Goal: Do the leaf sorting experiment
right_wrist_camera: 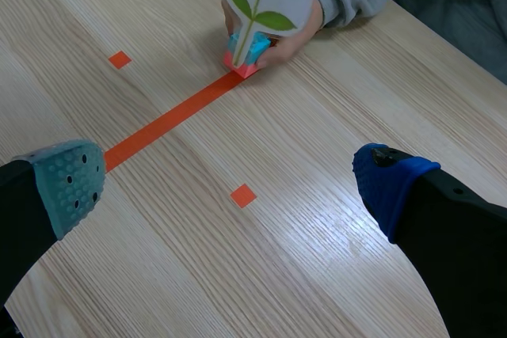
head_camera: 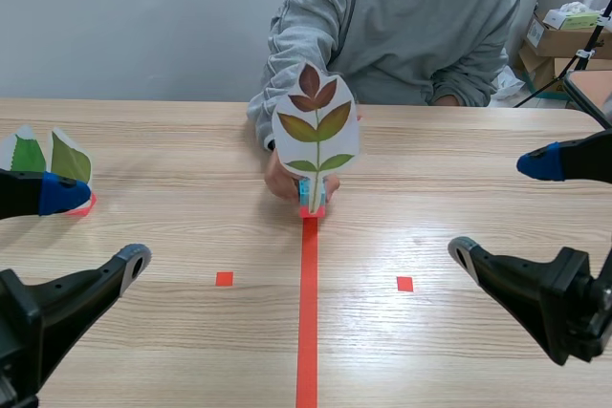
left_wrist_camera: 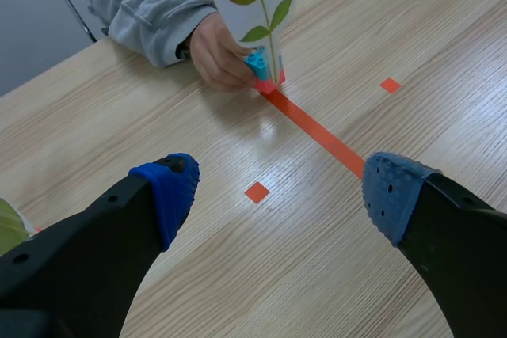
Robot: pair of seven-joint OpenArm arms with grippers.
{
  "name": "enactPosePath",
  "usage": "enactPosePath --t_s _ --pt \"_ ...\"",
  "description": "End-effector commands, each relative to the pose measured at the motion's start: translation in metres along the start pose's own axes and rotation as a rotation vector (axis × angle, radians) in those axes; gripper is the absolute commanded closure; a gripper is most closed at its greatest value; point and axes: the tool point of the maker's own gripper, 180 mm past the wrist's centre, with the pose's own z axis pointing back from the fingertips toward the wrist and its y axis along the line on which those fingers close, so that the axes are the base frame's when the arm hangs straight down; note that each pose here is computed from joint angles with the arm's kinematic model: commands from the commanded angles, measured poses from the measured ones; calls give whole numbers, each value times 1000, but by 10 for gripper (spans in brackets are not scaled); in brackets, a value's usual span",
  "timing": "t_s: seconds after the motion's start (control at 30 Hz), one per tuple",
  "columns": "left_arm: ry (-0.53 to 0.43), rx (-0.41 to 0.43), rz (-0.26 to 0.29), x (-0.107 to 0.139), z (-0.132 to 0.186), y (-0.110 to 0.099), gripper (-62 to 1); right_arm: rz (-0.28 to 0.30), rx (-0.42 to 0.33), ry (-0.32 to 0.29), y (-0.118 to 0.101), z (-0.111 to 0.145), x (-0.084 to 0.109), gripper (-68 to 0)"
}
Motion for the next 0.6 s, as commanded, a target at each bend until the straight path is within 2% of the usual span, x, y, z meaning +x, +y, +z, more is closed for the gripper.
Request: enactPosePath --t_s 0.0,0.57 --pt "-36 -7 5 10 -1 -3 -450 2 0 -34 -2 1 8 -655" --pt "-36 -7 5 10 -1 -3 -450 -2 1 -39 -2 1 9 -655"
